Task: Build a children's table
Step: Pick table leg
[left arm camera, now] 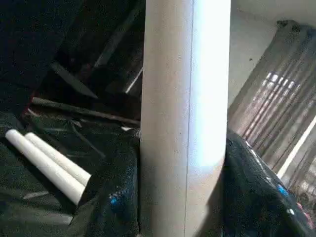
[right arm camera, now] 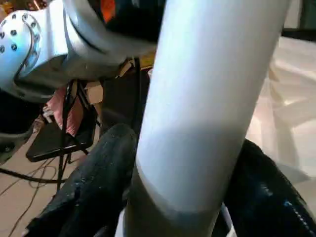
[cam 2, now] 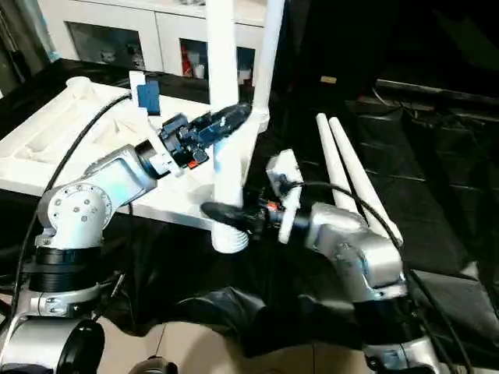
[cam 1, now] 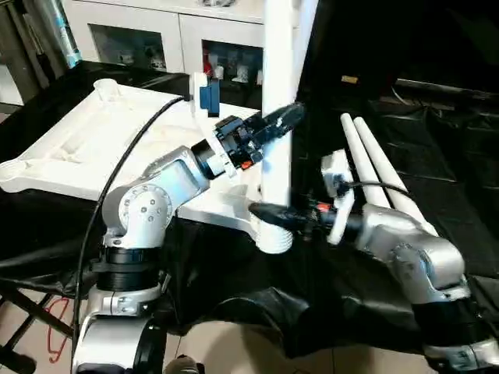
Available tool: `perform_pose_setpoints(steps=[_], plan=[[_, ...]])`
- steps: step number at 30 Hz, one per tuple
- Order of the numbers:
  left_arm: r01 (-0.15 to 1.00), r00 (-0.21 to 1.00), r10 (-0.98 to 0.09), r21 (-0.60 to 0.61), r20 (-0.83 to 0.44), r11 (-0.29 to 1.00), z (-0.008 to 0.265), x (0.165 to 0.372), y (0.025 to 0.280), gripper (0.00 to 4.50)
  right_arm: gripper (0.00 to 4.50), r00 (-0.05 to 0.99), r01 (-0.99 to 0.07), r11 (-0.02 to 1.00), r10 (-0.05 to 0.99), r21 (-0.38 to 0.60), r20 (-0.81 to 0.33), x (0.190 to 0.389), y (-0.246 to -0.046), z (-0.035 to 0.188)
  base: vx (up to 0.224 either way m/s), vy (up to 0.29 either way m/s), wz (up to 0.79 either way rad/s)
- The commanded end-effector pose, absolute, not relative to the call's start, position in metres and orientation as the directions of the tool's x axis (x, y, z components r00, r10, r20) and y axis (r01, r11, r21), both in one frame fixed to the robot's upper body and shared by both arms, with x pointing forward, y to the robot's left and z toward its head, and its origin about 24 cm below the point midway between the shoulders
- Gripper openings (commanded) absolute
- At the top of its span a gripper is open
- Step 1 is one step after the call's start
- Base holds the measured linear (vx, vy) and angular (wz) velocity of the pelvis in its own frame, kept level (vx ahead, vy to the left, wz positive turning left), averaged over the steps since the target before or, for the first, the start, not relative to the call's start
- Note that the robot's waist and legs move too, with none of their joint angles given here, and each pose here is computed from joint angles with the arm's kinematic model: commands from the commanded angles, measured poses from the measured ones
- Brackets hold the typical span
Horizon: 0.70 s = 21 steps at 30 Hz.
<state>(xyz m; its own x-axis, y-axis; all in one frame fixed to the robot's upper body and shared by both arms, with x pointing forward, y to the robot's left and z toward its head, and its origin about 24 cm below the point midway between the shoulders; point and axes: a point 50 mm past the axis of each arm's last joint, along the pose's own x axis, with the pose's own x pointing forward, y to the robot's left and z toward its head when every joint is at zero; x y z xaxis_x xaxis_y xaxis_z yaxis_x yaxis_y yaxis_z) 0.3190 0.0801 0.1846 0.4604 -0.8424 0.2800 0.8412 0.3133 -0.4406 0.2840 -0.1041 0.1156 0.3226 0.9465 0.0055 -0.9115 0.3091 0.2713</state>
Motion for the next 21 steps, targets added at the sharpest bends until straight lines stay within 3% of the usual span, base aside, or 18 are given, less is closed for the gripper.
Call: perform_pose_setpoints(steps=[1,14,21], plan=[[0.870,0.415,-0.862,-0.405,0.291,0.281,0.190,0.316,0.077,1.81,3.09,0.346,-0.912,0.336,0.938,0.235,-0.001,0.287,-0.109,0.122,0.000,0.000,0.00],[0.915,0.284,-0.913,-0.368,0.294,0.166,0.191,0.305,0.075,1.81,3.17,0.247,-0.936,0.261,0.965,0.237,-0.087,0.285,-0.121,0.123,0.000,0.000,0.00],[0.930,0.226,-0.929,-0.347,0.293,0.117,0.192,0.300,0.071,1.81,3.17,0.216,-0.928,0.238,0.971,0.288,-0.106,0.287,-0.123,0.123,0.000,0.000,0.00]])
